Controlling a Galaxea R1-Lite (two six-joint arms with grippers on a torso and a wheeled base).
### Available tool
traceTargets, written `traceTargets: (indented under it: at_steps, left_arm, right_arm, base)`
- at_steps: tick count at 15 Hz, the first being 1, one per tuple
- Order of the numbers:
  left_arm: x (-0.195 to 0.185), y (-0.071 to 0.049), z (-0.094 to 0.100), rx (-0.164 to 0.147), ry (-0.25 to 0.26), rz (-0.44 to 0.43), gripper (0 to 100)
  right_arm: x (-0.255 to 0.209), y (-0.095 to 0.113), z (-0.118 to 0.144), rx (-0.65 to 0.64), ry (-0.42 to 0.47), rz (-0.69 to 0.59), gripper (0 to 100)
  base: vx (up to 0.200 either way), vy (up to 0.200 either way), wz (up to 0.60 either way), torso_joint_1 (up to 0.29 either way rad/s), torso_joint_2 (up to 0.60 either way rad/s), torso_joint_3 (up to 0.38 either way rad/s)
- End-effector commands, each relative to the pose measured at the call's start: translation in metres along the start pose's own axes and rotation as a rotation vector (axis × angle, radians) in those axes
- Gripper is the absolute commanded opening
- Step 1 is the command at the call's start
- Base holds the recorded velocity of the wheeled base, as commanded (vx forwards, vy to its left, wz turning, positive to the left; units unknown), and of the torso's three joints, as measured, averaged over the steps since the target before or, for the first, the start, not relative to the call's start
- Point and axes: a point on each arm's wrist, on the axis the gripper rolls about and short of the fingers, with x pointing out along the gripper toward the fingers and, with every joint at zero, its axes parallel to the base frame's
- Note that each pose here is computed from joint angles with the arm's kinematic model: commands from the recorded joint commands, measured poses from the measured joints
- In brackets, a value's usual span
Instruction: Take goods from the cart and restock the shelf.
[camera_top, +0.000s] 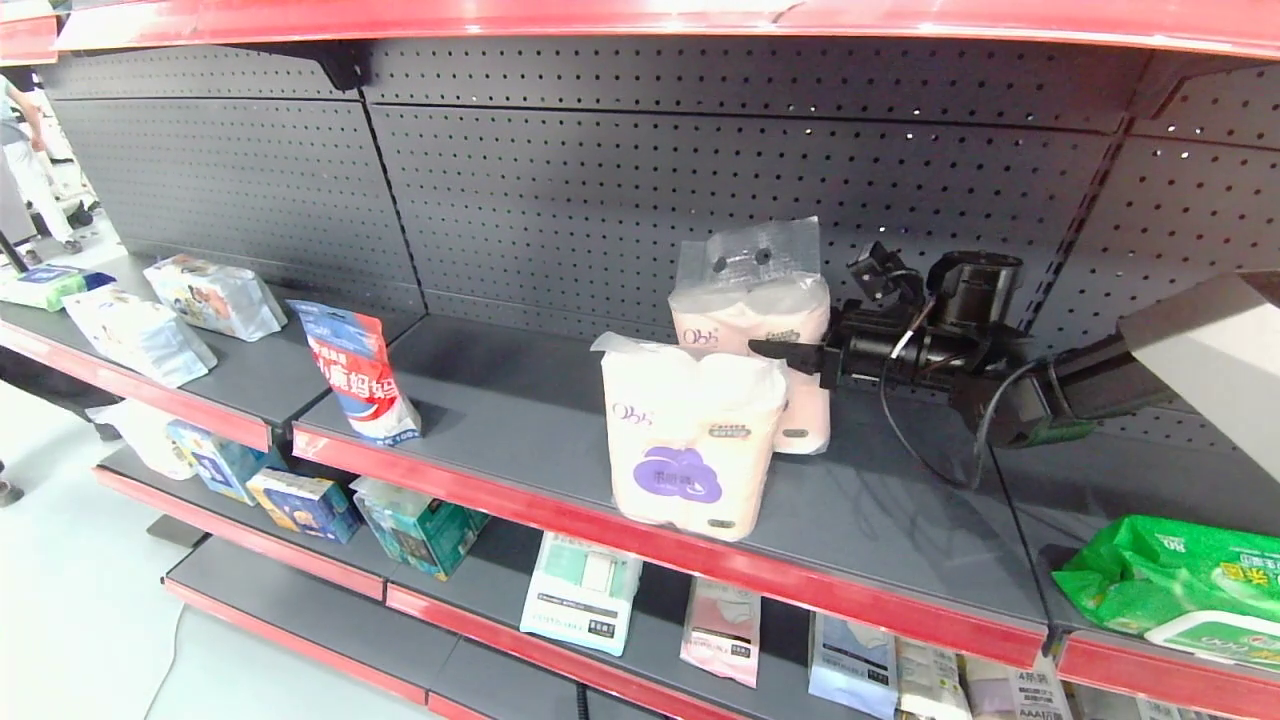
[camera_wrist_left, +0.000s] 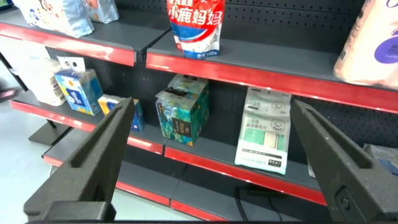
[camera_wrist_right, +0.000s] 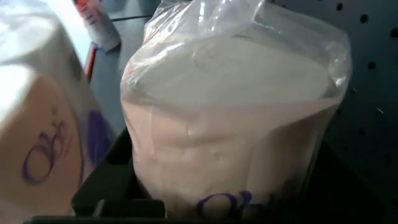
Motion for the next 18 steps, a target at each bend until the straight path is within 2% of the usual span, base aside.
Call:
traceTargets:
  at_steps: [1, 11, 18]
  left_arm:
    - [0.0, 0.0, 0.0, 0.0, 0.0, 0.0, 100]
    - [0.0, 0.0, 0.0, 0.0, 0.0, 0.0, 100]
    - [0.0, 0.0, 0.0, 0.0, 0.0, 0.0, 100]
  right_arm:
    - [-0.013, -0.006, -0.003, -0.025, 0.004, 0.006, 0]
    - [-0.024, 0.001, -0.026, -0.107, 0.001, 0.151, 0]
    - [-0.019, 0.004, -0.03, -0.096, 0.006, 0.165, 0]
  base:
    - [0.0, 0.0, 0.0, 0.0, 0.0, 0.0]
    - [0.0, 0.0, 0.0, 0.0, 0.0, 0.0]
    - [0.0, 0.0, 0.0, 0.0, 0.0, 0.0]
